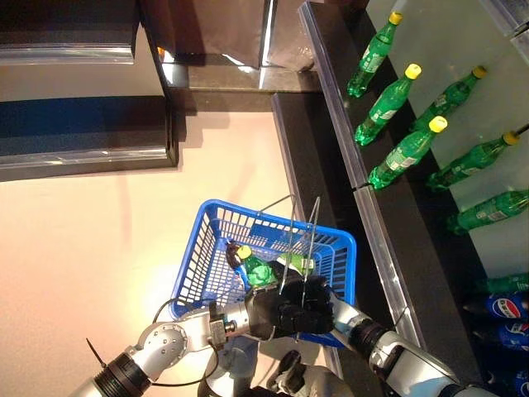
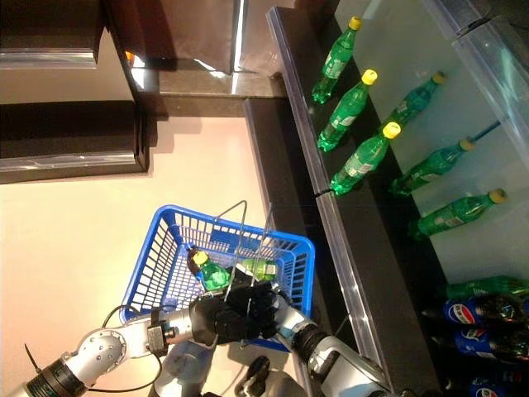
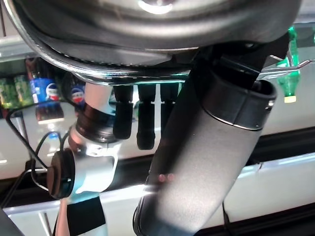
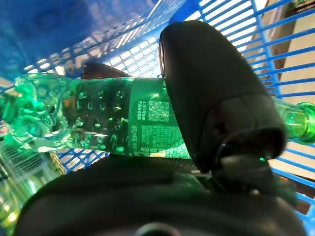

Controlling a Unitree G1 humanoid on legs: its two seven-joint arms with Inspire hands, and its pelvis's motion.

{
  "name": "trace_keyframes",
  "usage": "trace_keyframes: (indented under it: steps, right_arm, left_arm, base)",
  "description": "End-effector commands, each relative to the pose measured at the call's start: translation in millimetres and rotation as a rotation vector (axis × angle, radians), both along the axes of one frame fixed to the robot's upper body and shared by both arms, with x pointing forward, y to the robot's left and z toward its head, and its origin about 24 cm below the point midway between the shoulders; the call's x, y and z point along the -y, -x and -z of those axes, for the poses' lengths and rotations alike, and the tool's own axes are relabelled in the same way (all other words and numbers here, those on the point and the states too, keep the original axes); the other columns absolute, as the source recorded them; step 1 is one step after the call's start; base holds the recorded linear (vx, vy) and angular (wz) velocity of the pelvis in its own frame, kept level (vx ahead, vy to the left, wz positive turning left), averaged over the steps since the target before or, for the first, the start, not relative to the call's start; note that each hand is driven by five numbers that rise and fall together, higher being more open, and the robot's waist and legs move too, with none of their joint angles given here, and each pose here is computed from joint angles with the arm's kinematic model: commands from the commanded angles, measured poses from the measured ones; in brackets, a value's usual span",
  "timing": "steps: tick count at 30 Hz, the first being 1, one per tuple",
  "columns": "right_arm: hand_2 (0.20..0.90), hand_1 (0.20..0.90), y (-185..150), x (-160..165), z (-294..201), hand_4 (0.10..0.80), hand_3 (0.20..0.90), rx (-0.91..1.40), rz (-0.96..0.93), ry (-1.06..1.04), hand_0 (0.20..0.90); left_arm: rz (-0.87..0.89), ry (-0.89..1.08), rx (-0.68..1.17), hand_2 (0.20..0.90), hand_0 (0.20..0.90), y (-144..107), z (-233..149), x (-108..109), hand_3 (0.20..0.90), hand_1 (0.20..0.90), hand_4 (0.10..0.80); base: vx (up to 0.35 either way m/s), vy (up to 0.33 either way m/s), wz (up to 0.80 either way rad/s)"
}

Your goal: Pick up the drink and place into the basket.

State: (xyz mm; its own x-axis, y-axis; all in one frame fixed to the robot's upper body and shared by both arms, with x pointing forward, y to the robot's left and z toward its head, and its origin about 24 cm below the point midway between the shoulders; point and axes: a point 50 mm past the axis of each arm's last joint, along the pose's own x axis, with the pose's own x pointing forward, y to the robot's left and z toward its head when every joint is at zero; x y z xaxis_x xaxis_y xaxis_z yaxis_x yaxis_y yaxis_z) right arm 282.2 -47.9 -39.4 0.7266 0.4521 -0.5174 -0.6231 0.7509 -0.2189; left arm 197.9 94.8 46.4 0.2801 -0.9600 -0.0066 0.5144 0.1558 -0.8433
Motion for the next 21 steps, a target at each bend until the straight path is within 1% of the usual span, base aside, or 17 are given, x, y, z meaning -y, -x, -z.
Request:
trace_keyframes:
  steps: [1, 7, 10, 13, 18, 21]
  right_arm:
    - [0.900, 0.900, 7.8, -64.0, -23.1, 0.800, 0.900, 0.056, -0.061, -0.180, 0.900]
    - [0.900, 0.900, 10.3, -59.7, -15.3, 0.800, 0.900, 0.028, 0.018, -0.202, 0.900]
    - [0.900, 0.900, 18.7, -69.8, -11.1, 0.800, 0.900, -0.026, 0.030, -0.255, 0.900]
    - [0.900, 0.900, 23.5, -70.6, -6.9, 0.800, 0.900, -0.074, 0.029, -0.300, 0.900]
    - [0.900, 0.900, 28.4, -68.6, -5.0, 0.800, 0.900, -0.070, 0.055, -0.314, 0.900]
    - [0.900, 0.900, 28.4, -65.4, -14.5, 0.800, 0.900, -0.016, 0.115, -0.350, 0.900]
  left_arm:
    - [0.453, 0.838, 0.166, 0.300, 0.300, 64.2, -118.0, 60.6, 0.200, 0.300, 0.100]
    - [0.434, 0.826, 0.123, 0.300, 0.300, 64.5, -116.9, 62.9, 0.200, 0.300, 0.100]
    - [0.379, 0.786, 0.083, 0.300, 0.300, 59.6, -120.5, 79.5, 0.200, 0.300, 0.100]
    - [0.291, 0.765, 0.045, 0.300, 0.300, 49.1, -116.2, 93.2, 0.200, 0.300, 0.100]
    - [0.207, 0.771, 0.034, 0.300, 0.300, 40.8, -108.7, 103.4, 0.200, 0.300, 0.100]
    - [0.108, 0.758, 0.061, 0.300, 0.300, 33.2, -104.3, 108.7, 0.200, 0.300, 0.100]
  base:
    - [0.072, -0.010, 0.01]
    - [0.109, -0.010, 0.01]
    - [0.302, -0.055, 0.00]
    - [0.257, -0.014, -0.06]
    - [0.104, 0.045, -0.16]
    - [0.051, 0.046, -0.21]
